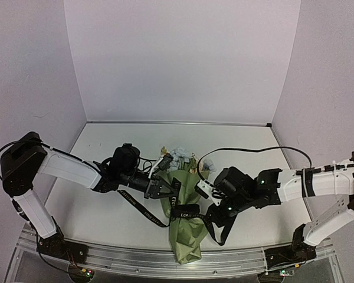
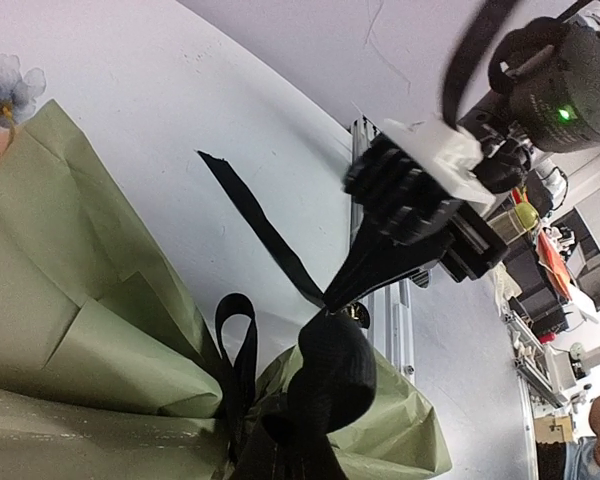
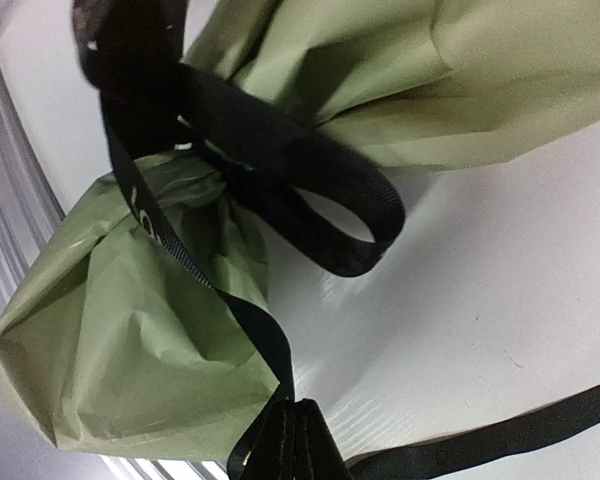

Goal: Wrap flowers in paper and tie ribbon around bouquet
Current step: Cross the half-tied ribbon over the folded bouquet.

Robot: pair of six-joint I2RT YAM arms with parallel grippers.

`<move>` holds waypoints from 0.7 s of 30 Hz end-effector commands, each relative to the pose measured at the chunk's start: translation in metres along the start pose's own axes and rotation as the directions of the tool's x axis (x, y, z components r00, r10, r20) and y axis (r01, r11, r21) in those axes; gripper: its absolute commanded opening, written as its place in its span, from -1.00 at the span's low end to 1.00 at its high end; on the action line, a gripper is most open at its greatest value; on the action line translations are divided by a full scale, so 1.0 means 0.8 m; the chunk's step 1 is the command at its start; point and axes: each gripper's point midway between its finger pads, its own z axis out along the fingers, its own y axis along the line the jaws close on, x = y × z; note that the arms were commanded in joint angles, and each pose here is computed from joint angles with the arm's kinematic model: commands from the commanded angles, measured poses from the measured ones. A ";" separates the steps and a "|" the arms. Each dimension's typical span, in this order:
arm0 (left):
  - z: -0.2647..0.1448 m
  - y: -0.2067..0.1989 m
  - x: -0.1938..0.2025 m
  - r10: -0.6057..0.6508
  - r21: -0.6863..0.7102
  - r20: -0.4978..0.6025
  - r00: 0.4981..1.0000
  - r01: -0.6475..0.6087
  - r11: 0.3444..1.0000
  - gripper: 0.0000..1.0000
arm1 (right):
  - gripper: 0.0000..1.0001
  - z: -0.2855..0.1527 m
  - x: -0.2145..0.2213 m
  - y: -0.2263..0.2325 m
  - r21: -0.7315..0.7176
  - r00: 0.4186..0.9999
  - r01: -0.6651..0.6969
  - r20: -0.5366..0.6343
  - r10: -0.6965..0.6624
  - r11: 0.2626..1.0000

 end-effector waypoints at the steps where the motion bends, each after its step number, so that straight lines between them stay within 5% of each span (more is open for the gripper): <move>1: -0.008 -0.021 -0.017 0.098 -0.019 0.031 0.995 -0.098 0.995 -1.00 | -1.00 0.000 -0.036 0.002 -0.046 0.985 -0.171 0.030 0.172 0.984; 13: 0.011 -0.040 -0.013 0.193 -0.076 -0.041 0.980 -0.196 0.978 -1.00 | -1.00 0.013 -0.069 0.041 -0.203 0.952 -0.307 -0.066 0.300 0.930; 21: 0.004 -0.066 -0.036 0.267 -0.093 -0.022 0.964 -0.268 0.959 -1.00 | -1.00 0.029 -0.069 0.033 -0.185 0.923 -0.385 -0.108 0.370 0.904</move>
